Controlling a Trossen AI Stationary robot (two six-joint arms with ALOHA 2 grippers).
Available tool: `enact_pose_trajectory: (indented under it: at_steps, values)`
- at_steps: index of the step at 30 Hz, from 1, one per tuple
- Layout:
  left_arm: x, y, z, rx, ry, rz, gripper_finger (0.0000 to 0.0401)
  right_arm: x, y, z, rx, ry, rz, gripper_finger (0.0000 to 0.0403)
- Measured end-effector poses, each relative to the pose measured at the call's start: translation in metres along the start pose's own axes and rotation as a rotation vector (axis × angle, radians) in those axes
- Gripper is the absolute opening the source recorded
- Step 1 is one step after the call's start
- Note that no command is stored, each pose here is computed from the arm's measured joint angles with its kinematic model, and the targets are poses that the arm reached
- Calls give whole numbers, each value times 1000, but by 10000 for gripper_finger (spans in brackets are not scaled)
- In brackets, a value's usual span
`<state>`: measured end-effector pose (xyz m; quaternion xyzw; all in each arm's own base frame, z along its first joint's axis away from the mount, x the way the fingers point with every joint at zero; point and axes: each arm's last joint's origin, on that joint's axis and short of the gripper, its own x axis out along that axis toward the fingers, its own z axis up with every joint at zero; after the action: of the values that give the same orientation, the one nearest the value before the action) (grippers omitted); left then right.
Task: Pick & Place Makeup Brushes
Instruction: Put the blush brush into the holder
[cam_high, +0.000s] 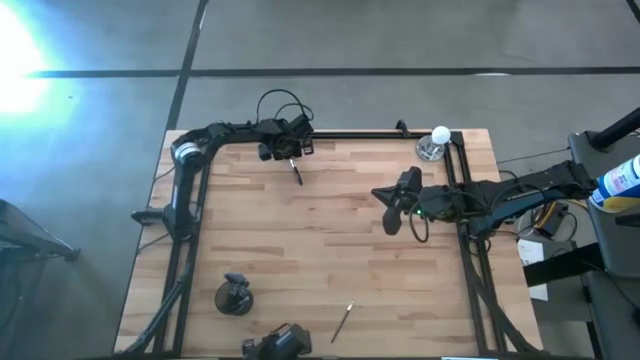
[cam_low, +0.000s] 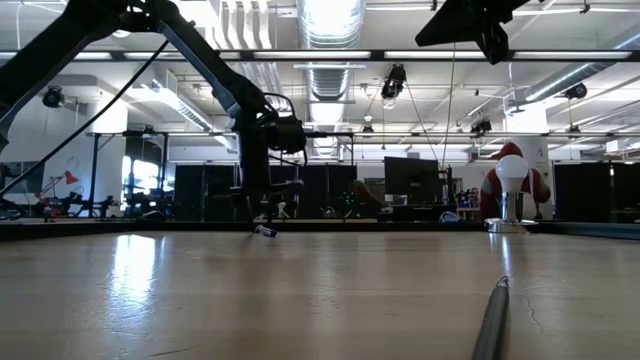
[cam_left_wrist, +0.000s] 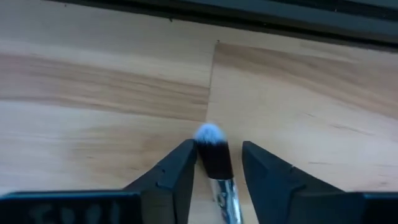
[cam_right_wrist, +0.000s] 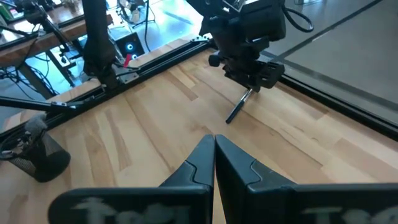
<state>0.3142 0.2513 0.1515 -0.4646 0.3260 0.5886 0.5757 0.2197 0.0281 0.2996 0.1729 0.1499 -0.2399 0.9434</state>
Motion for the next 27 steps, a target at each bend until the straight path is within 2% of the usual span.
enact_pose_trajectory:
  at_steps: [3, 10, 16, 21, 24, 27]
  values:
    - [5, 1, -1, 35, -6, 8, 109, 0, 0, 0, -8, 2, -1, 8]
    - [7, 4, 0, 113, -20, 26, 19, 0, 0, 0, -10, 3, -2, 8]
    - [-12, 4, 6, 209, -54, -16, 7, 0, 0, 0, -10, 3, -2, 8]
    - [-68, 6, 17, 259, -162, -107, 3, 0, 0, 0, -10, 2, -2, 8]
    - [-99, 15, 10, 316, -212, -149, 2, 0, 0, 0, -9, -1, -6, 8]
    - [-137, 30, -2, 326, -281, -214, 2, 0, 0, 0, -8, -4, -10, 8]
